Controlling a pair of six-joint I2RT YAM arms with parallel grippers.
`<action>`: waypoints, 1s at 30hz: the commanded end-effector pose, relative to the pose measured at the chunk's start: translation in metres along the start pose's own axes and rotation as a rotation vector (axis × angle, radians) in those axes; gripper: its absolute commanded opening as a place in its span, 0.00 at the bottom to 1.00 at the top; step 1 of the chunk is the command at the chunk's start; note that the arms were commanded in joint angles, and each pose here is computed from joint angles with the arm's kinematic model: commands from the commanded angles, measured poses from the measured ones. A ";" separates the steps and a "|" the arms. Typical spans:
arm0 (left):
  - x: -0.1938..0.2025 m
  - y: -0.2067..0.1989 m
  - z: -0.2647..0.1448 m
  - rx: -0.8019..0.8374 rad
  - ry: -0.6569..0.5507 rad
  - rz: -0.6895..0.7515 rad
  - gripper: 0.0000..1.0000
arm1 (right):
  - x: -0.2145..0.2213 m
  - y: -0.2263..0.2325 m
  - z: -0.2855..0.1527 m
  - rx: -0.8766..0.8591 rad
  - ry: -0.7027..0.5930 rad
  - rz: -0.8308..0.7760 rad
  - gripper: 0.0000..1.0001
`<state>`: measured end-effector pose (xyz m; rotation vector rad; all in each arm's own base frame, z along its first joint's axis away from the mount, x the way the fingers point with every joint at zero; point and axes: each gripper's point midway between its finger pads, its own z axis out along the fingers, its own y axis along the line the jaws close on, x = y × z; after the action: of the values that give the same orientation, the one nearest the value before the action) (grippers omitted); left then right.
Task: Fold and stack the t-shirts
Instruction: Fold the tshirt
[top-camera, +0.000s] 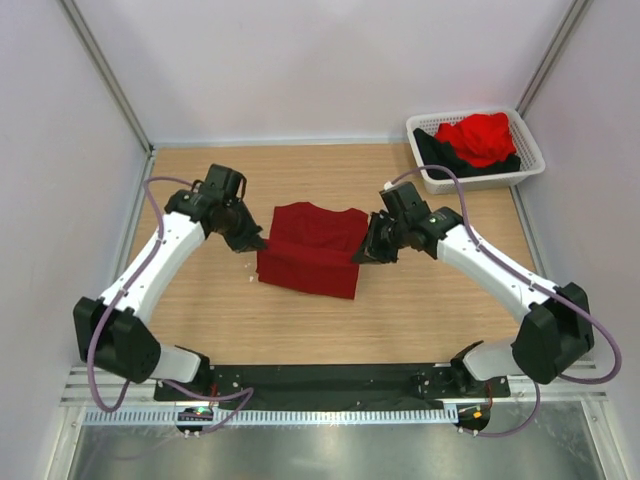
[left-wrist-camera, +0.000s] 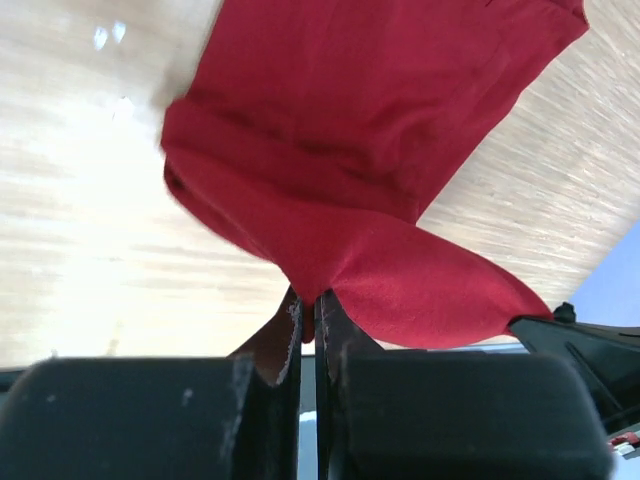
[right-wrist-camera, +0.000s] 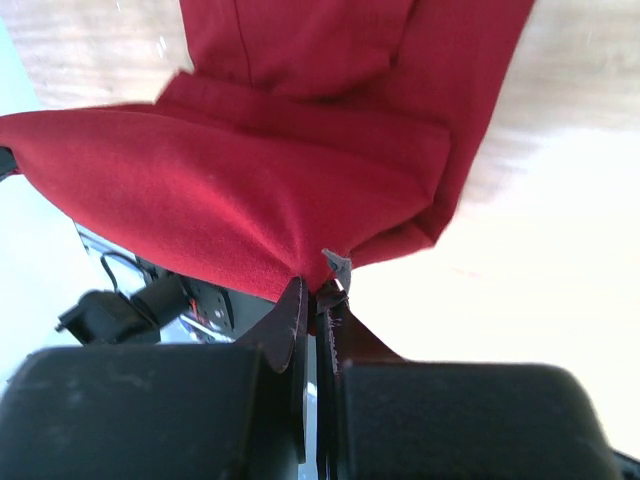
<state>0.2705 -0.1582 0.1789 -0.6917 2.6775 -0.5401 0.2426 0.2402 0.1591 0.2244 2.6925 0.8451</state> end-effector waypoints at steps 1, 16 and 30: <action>-0.017 -0.023 0.001 0.081 0.026 0.101 0.00 | -0.032 0.014 -0.001 -0.028 -0.068 -0.036 0.01; -0.059 -0.073 0.040 0.176 0.069 0.146 0.00 | -0.100 0.005 0.004 -0.047 -0.120 0.024 0.01; -0.091 -0.074 0.081 0.125 0.082 0.088 0.00 | -0.149 -0.019 0.047 -0.047 -0.080 0.035 0.01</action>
<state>0.3876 -0.1937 0.1482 -0.5366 2.7605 -0.6767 0.3740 0.2114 0.1264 0.3594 2.6847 0.8342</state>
